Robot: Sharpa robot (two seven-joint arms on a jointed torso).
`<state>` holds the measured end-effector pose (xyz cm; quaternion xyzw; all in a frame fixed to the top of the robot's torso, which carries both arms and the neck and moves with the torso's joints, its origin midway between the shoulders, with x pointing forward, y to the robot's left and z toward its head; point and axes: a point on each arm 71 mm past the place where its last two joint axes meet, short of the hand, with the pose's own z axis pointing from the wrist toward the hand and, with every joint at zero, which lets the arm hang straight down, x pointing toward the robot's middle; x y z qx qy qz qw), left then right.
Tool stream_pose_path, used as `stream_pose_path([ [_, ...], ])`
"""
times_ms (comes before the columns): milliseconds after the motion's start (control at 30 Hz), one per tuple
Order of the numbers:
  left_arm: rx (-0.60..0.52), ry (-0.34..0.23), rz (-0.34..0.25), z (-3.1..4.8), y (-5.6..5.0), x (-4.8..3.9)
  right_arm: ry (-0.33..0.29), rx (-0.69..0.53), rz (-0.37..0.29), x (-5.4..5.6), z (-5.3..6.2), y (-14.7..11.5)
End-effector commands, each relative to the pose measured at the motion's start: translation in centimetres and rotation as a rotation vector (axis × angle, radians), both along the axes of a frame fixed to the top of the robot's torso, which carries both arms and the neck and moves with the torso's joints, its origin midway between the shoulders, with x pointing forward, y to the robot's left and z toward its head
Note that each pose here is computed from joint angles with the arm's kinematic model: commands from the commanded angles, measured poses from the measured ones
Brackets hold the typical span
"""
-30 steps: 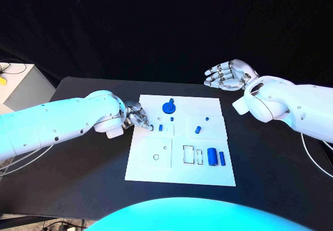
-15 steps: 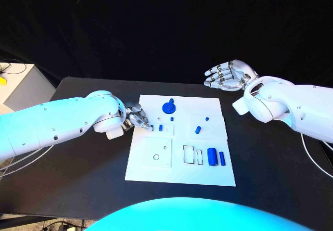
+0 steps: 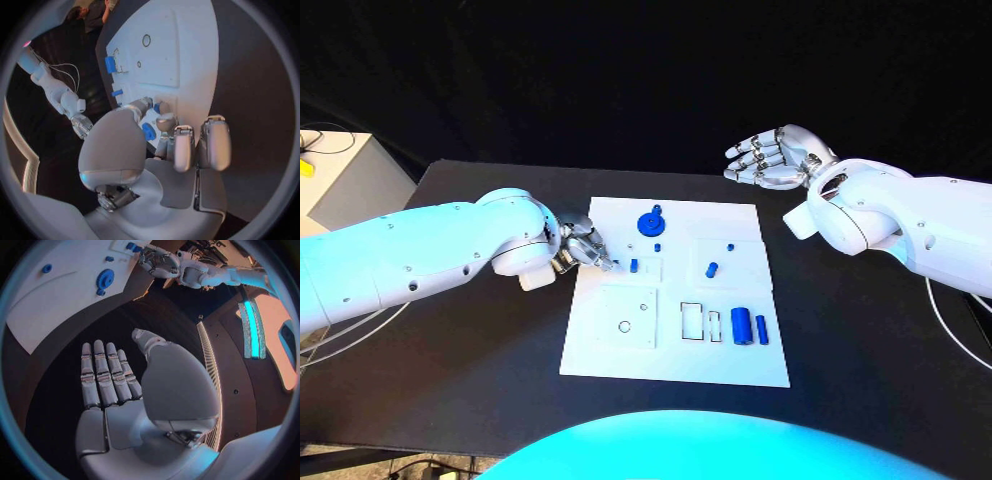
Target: Assemble the parts on the task board
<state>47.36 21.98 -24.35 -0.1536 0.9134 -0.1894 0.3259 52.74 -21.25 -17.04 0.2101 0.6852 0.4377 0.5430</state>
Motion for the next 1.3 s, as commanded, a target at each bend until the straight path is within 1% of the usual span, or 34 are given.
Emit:
stream_pose_path([
  [33, -0.009, -0.034, 0.012, 0.24, -0.1, -0.01, 0.004, 0.000, 0.015, -0.1, -0.1, 0.1],
  [133, 0.000, -0.075, 0.031, 0.50, 0.0, -0.08, 0.004, -0.001, 0.013, -0.1, -0.1, 0.0],
  [233, 0.013, -0.111, 0.052, 0.64, 0.2, -0.38, 0.003, -0.001, 0.009, -0.1, -0.1, -0.2],
  [500, 0.052, -0.176, 0.094, 0.54, 0.7, -1.51, 0.004, -0.002, 0.001, -0.1, -0.1, -0.5],
  [633, 0.067, -0.195, 0.107, 0.45, 0.8, -1.79, 0.004, -0.003, -0.001, -0.1, -0.1, -0.6],
  [900, 0.088, -0.209, 0.116, 0.00, 0.6, -2.02, 0.005, -0.003, -0.001, -0.1, -0.2, -0.6],
  [1167, 0.085, -0.189, 0.101, -1.20, -0.3, -2.32, 0.006, -0.002, 0.001, -0.2, -0.3, -0.5],
  [1300, 0.079, -0.179, 0.091, -1.54, -0.7, -2.48, 0.007, -0.002, 0.001, -0.2, -0.3, -0.5],
])
